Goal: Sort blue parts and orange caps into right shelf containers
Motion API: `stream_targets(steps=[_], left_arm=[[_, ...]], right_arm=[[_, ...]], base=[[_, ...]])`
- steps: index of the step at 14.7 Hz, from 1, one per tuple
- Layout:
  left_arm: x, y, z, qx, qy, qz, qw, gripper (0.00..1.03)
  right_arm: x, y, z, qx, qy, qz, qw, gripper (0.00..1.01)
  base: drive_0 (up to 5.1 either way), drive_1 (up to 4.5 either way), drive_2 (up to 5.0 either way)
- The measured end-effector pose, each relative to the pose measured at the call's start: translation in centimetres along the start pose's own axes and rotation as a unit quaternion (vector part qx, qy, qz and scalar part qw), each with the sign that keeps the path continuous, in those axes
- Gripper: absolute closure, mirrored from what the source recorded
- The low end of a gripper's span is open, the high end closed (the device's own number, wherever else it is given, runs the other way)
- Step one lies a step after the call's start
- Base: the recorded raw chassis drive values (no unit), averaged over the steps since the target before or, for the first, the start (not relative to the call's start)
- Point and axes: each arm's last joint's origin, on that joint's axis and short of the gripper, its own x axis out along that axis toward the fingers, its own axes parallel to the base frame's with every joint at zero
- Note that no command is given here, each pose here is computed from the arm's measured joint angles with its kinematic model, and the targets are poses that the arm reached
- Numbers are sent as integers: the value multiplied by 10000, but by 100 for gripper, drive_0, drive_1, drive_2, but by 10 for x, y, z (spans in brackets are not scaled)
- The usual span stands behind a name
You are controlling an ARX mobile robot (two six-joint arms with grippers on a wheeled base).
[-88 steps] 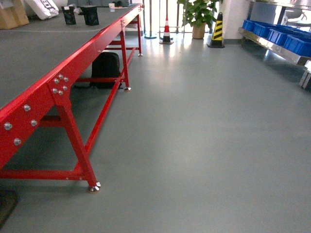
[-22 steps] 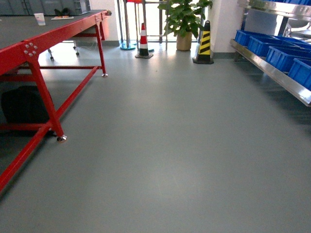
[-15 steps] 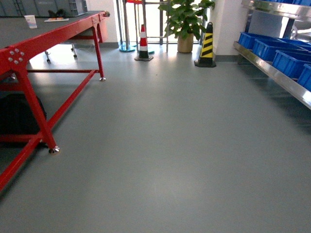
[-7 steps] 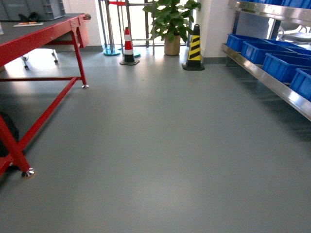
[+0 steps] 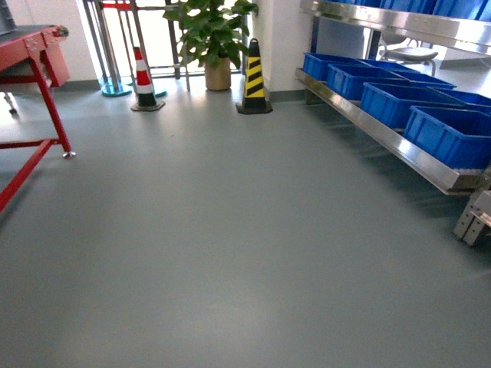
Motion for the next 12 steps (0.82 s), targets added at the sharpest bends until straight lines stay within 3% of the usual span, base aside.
stream_targets(steps=[12], left_arm=[[0,0,-1,1,27,-1,10000,59]], right_arm=[[0,0,0,0,0,0,10000,59]], base=[[-160,-160,-160]])
